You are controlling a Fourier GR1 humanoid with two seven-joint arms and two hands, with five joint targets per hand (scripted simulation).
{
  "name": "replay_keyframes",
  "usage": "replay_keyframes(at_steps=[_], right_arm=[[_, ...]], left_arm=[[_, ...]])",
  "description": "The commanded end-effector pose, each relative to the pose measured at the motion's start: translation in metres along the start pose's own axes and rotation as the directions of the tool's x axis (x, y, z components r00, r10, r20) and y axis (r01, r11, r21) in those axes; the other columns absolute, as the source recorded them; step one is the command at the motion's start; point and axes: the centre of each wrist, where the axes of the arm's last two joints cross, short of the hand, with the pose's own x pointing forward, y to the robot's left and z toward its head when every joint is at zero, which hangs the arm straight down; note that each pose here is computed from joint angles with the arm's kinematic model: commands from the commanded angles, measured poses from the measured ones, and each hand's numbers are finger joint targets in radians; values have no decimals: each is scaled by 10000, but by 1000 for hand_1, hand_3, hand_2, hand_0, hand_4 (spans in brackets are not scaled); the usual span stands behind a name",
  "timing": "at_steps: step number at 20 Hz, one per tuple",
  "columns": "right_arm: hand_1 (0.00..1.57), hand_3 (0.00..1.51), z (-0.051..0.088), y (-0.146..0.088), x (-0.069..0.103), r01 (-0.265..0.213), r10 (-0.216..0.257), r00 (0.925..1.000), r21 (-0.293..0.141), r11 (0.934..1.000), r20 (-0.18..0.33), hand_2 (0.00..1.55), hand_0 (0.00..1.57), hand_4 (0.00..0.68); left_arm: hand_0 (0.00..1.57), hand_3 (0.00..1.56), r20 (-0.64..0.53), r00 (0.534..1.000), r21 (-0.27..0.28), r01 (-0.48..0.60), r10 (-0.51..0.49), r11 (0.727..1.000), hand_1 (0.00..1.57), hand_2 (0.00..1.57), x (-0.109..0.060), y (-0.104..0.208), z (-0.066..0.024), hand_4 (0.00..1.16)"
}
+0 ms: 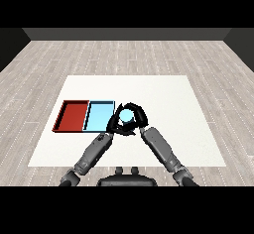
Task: Pick the blue can and put it in the blue box
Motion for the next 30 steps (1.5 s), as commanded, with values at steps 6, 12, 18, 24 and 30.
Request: replay_keyframes(at_steps=[6,12,18,24,30], right_arm=[[1319,1395,-87,292,-95,-99,104,9999,424,9991,-106,1426,1319,617],[1460,1398,-102,411,-134,-151,142,9998,708,9974,134,1467,1460,593],[1454,1393,-50,554,22,-310,300,9995,953,9950,118,1460,1454,590],[1443,1393,107,554,-78,295,-309,9994,907,9954,131,1453,1443,602],[1432,1392,-39,382,-141,434,-433,9991,857,9954,-28,1451,1432,588]], left_arm=[[0,0,522,9983,-205,270,-259,9994,0,0,-21,-177,-17,174],[322,327,346,9702,319,2386,-2397,9706,322,480,51,-192,-187,181],[0,0,386,9763,381,2117,-2131,9766,0,0,-12,-174,-18,428],[812,715,404,9683,1359,2391,-2465,9614,812,853,30,-168,-124,689],[831,738,132,9808,1215,1916,-1946,9739,831,881,-41,-200,11,666]])
